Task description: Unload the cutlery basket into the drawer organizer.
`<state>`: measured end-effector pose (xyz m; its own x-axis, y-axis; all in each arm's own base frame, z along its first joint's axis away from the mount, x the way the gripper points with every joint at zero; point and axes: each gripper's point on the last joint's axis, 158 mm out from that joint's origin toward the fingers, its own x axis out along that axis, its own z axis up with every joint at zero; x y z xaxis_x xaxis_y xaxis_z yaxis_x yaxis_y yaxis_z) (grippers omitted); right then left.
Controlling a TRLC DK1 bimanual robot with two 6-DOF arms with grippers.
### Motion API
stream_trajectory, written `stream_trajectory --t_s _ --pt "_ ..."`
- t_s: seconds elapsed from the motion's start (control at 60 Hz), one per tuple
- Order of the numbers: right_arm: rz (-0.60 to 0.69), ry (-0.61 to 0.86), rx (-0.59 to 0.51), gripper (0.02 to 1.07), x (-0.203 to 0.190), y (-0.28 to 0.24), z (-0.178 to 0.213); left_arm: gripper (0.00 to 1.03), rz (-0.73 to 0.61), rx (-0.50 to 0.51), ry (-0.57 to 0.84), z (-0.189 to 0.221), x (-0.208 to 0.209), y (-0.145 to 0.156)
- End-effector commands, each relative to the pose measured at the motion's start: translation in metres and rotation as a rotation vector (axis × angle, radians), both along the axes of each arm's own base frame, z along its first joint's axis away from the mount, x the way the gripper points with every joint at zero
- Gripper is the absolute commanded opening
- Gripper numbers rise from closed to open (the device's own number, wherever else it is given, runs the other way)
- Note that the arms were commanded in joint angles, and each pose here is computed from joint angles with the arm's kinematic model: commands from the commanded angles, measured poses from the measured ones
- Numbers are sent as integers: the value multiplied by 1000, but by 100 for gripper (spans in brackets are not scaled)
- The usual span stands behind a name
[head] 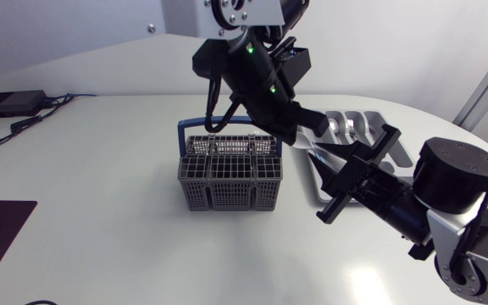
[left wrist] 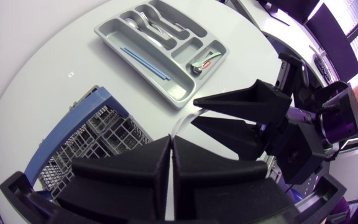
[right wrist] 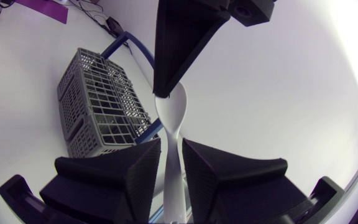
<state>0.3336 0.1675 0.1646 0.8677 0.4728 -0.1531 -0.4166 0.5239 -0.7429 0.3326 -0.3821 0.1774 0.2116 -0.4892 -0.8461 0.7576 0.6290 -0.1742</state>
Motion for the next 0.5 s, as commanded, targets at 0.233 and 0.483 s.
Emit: stream_trajectory --t_s 0.233,0.483 --pt "3 8 -36 14 -2 -1 -13 3 26 -12 30 -1 4 -3" --pt "22 19 -41 12 -6 2 -18 4 16 -38 43 3 1 -7"
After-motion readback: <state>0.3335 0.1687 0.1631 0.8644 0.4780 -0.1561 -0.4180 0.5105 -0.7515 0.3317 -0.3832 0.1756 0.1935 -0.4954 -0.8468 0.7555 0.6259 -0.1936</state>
